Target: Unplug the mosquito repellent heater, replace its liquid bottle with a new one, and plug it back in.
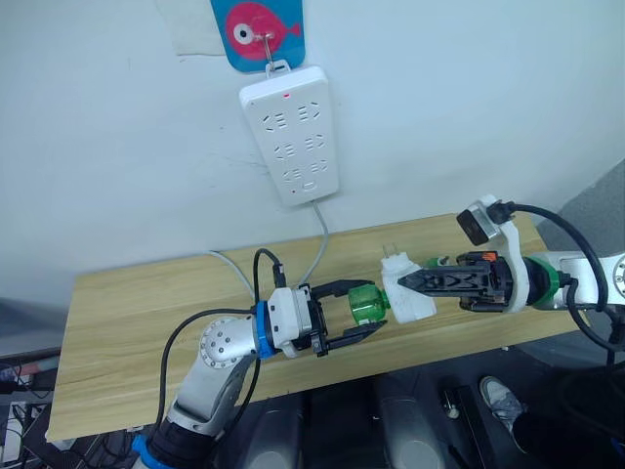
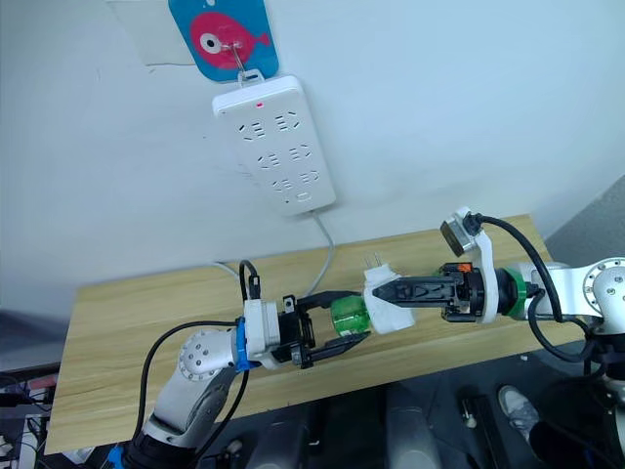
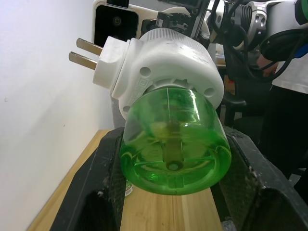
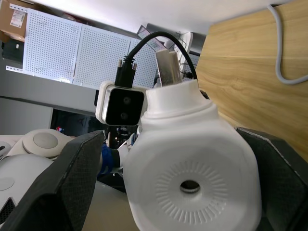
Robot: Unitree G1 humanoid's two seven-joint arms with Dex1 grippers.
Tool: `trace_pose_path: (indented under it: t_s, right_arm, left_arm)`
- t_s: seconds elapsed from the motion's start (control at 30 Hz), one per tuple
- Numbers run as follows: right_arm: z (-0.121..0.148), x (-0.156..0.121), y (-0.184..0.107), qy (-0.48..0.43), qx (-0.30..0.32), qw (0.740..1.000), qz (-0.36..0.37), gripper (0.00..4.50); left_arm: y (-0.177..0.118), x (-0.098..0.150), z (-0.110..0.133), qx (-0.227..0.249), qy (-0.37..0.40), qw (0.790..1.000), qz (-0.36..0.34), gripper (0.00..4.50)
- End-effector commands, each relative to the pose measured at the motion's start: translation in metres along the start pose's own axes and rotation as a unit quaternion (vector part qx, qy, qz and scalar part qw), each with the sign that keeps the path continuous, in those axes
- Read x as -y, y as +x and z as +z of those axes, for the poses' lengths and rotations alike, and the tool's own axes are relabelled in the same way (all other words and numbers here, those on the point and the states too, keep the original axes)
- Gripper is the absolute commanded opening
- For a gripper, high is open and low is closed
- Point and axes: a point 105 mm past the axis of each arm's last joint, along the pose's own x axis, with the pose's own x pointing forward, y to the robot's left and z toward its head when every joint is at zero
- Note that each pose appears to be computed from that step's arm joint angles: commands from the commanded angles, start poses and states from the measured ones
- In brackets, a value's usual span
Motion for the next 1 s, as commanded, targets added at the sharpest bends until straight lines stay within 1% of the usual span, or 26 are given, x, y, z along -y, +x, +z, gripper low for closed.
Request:
trace_pose_path:
  t_s: [0.03,0.33,0.53,0.67,1.0]
  right_arm:
    - [-0.006,-0.011,0.004,-0.006,-0.007,1.000,0.028,4.48]
    - [-0.008,-0.004,-0.005,0.014,-0.004,1.000,0.014,4.48]
    - [-0.009,-0.008,-0.004,0.009,-0.016,1.000,0.015,4.48]
    - [-0.010,-0.009,-0.009,0.013,-0.023,1.000,0.016,4.48]
    - [-0.021,-0.016,-0.016,0.023,-0.050,0.998,0.027,4.48]
  left_arm:
    - [0.001,0.002,0.006,0.010,0.010,1.000,0.001,2.25]
    - [-0.002,0.000,0.005,0.005,0.008,1.000,0.005,2.25]
    - [-0.002,0.001,0.004,0.003,0.006,1.000,0.002,2.25]
    - [-0.002,0.000,0.004,0.003,0.007,1.000,0.002,2.25]
    - [-0.001,-0.002,0.005,0.005,0.008,1.000,0.007,2.25]
